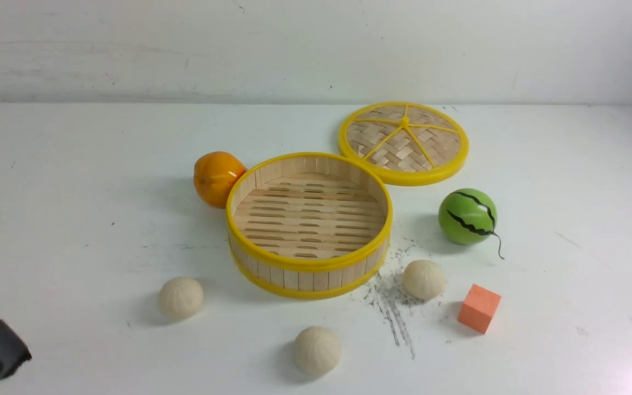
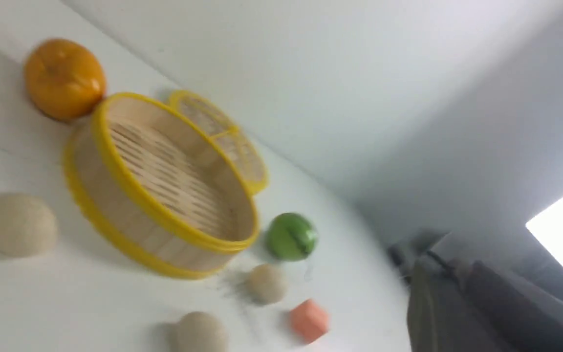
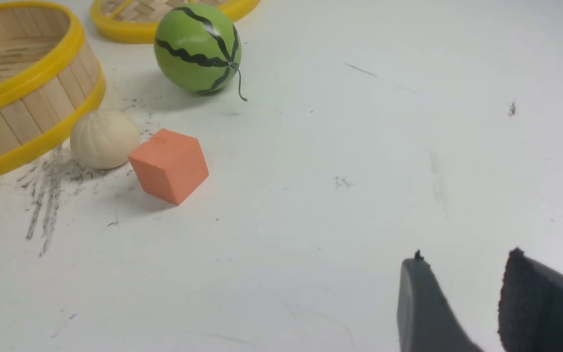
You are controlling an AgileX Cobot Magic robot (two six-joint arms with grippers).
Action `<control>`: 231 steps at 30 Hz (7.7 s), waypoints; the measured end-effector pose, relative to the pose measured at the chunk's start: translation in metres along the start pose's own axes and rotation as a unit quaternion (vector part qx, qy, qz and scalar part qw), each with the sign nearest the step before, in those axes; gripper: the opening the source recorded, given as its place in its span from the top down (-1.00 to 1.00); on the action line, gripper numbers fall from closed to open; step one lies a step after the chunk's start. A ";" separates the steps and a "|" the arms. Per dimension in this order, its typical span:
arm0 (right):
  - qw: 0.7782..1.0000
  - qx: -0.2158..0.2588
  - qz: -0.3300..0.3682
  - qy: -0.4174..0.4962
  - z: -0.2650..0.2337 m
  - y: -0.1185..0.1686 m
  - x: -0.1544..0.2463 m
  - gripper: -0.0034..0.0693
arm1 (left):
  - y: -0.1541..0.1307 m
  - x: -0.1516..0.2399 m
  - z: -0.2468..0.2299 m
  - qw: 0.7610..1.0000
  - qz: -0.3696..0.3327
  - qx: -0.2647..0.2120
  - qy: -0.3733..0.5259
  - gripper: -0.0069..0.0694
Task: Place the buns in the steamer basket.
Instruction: Use the left arm to grab a steamed stuffed bun, then use the left arm to put the steamed stuffed bun into the steamer, then use the left arm to grab a steamed stuffed bun, then use the left arm to put the steamed stuffed bun into the steamer, then use the right arm to grab a steamed stuffed bun
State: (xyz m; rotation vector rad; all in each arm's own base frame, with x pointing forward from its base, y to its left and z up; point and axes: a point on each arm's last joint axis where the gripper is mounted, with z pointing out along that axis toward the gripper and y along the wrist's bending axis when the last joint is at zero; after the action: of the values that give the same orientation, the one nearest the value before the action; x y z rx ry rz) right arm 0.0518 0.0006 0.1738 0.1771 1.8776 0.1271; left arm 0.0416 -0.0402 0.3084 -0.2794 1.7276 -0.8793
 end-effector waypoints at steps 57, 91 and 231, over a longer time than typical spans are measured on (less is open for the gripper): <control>1.000 0.000 0.000 0.000 0.000 0.000 0.000 0.25 | 0.089 -0.001 0.340 0.783 0.237 -0.296 0.493 0.77; 1.000 0.000 0.000 0.000 0.000 0.000 0.000 0.25 | 0.038 0.021 0.446 0.815 0.295 -0.252 0.431 -0.31; 0.996 -0.027 0.082 0.002 0.000 0.005 0.000 0.25 | -0.006 -0.041 -0.011 0.929 0.327 -0.062 0.160 0.48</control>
State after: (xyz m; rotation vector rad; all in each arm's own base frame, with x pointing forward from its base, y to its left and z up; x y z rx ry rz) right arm 0.0520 0.0054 0.1747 0.2939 1.8598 0.2888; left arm 0.0446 -0.0158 0.3428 0.3714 1.9982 -0.3293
